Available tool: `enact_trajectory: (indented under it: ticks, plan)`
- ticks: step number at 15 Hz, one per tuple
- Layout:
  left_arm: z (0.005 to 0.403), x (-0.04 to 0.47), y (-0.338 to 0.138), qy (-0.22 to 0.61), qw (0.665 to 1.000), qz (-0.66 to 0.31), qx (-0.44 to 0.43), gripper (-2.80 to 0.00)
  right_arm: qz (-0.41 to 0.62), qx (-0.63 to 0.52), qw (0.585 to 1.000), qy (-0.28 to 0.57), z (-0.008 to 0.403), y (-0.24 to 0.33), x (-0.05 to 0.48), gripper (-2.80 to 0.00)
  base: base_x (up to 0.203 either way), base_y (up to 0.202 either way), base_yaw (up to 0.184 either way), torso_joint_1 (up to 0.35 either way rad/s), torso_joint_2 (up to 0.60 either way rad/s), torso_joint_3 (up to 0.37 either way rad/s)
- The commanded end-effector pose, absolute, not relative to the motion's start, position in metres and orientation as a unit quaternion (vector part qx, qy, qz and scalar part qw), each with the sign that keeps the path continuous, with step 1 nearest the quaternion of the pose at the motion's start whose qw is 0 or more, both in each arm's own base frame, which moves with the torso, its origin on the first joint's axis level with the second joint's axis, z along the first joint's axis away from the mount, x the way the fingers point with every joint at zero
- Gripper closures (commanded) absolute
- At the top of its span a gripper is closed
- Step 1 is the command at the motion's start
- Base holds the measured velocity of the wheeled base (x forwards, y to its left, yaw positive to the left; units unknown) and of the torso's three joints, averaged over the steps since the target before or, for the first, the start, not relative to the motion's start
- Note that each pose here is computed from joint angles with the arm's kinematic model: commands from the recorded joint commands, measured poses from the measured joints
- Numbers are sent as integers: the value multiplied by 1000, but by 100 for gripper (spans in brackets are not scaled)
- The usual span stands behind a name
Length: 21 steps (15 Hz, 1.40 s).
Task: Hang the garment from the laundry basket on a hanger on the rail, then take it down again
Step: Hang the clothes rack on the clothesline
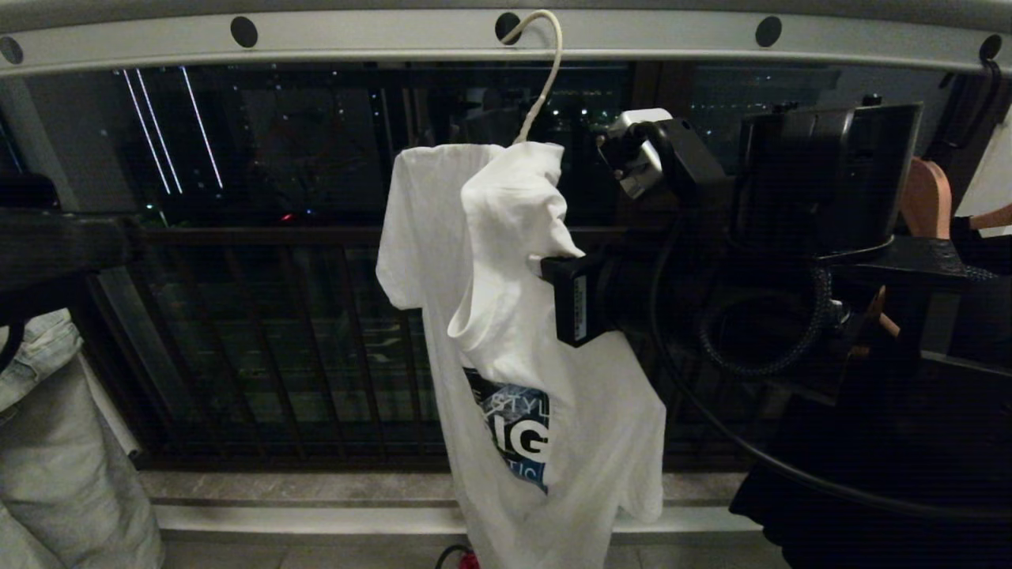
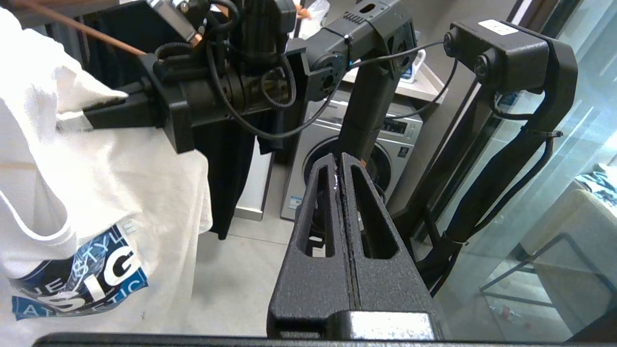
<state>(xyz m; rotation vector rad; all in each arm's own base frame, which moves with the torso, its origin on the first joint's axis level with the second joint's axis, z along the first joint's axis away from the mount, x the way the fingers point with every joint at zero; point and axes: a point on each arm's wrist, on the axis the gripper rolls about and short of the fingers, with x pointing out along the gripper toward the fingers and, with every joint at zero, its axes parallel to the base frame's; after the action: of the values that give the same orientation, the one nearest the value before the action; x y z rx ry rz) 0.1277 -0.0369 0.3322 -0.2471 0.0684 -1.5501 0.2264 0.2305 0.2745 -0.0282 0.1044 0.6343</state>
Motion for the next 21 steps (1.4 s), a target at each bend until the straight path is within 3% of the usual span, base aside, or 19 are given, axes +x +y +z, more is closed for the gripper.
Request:
enact_trajectory:
  ticks: [1, 12, 13, 21]
  plan:
    - [333, 128, -37, 32, 705, -700, -109, 0, 310, -19, 949, 60, 268, 234, 230, 0, 0, 0, 0, 0, 0, 0]
    - [334, 126, -35, 28, 709, -696, -107, 0, 304, -37, 950, 60, 265, 234, 233, 0, 0, 0, 0, 0, 0, 0]
    - [334, 126, -35, 29, 709, -696, -107, 0, 304, -37, 950, 59, 265, 234, 233, -280, 0, 0, 0, 0, 0, 0]
    - [333, 127, -35, 30, 709, -696, -107, 0, 305, -36, 950, 59, 267, 222, 221, -280, 0, 0, 0, 0, 0, 0]
